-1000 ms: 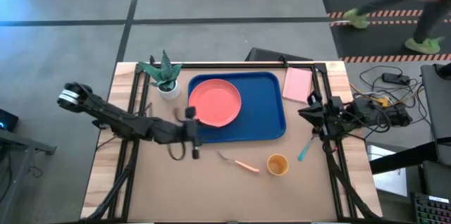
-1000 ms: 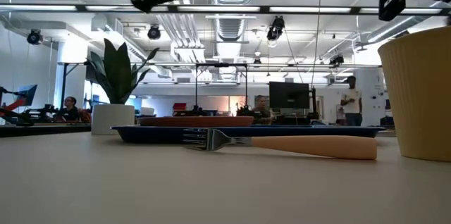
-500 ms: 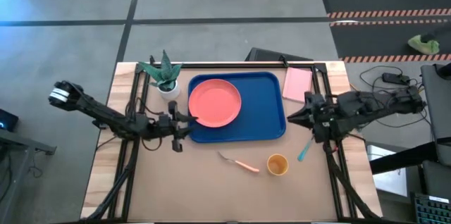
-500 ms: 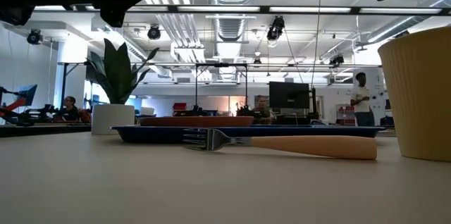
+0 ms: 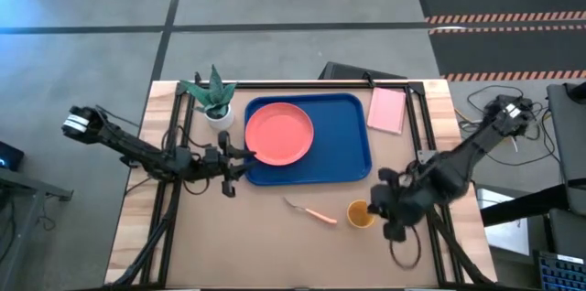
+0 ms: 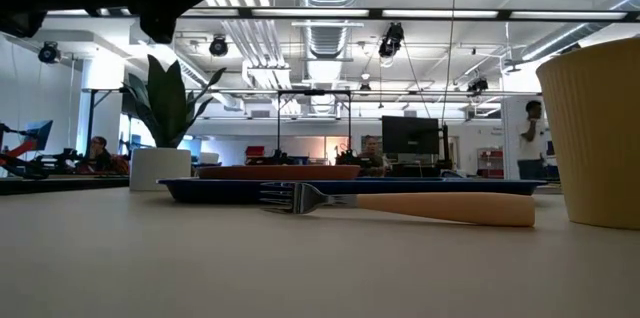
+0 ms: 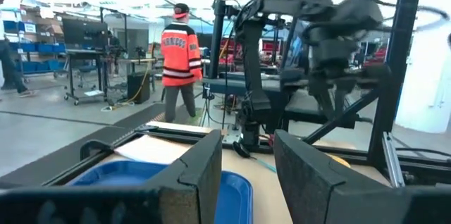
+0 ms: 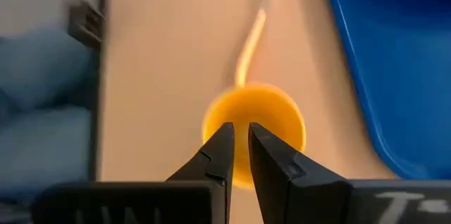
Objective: Pick and place plate/cup/fork/spoon on tray
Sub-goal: Put the yellow cup on the blue tray on the top right of the orange plate
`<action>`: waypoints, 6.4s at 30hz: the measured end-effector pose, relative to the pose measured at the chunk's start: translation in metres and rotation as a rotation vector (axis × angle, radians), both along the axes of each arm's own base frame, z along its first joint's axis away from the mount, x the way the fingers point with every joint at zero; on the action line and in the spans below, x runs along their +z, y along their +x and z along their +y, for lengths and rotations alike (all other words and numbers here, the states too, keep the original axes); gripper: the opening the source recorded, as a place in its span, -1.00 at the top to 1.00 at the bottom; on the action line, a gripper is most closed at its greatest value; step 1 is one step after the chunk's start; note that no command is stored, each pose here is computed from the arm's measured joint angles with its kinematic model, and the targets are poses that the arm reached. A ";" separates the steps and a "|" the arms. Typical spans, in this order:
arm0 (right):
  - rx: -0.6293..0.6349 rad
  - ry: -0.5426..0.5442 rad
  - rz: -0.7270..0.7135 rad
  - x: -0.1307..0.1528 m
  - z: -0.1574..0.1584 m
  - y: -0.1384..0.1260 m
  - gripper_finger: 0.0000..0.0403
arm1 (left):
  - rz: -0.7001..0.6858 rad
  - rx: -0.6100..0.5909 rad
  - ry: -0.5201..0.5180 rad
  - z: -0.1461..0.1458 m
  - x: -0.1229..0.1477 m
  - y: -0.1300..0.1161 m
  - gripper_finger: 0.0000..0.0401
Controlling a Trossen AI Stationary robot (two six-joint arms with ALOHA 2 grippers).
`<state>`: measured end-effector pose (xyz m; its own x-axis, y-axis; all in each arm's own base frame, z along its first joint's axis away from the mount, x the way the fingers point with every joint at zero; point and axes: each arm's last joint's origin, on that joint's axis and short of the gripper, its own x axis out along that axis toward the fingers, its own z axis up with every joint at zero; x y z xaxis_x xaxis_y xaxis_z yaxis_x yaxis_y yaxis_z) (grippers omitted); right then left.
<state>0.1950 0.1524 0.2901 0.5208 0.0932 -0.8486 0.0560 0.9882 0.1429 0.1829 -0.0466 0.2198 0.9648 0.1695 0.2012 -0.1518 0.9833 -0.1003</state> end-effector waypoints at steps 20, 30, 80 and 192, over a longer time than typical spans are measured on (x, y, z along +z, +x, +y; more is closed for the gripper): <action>0.104 -0.231 0.071 -0.006 0.058 0.033 0.83 | 0.001 -0.002 0.000 0.000 0.000 0.000 0.43; 0.014 -0.155 0.100 -0.009 0.056 0.035 0.38 | 0.006 -0.001 0.000 0.000 -0.001 0.000 0.43; 0.091 -0.168 0.271 -0.027 0.034 0.063 0.96 | 0.014 -0.001 0.003 0.000 -0.004 -0.001 0.43; -0.374 -0.259 0.263 -0.059 -0.321 0.081 0.96 | 0.010 -0.001 0.004 0.000 -0.004 -0.001 0.43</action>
<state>0.2755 -0.1684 0.2308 0.2445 -0.2887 -0.9257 0.4128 0.8948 -0.1700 0.1819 -0.0464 0.2158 0.9669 0.1677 0.1922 -0.1517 0.9838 -0.0951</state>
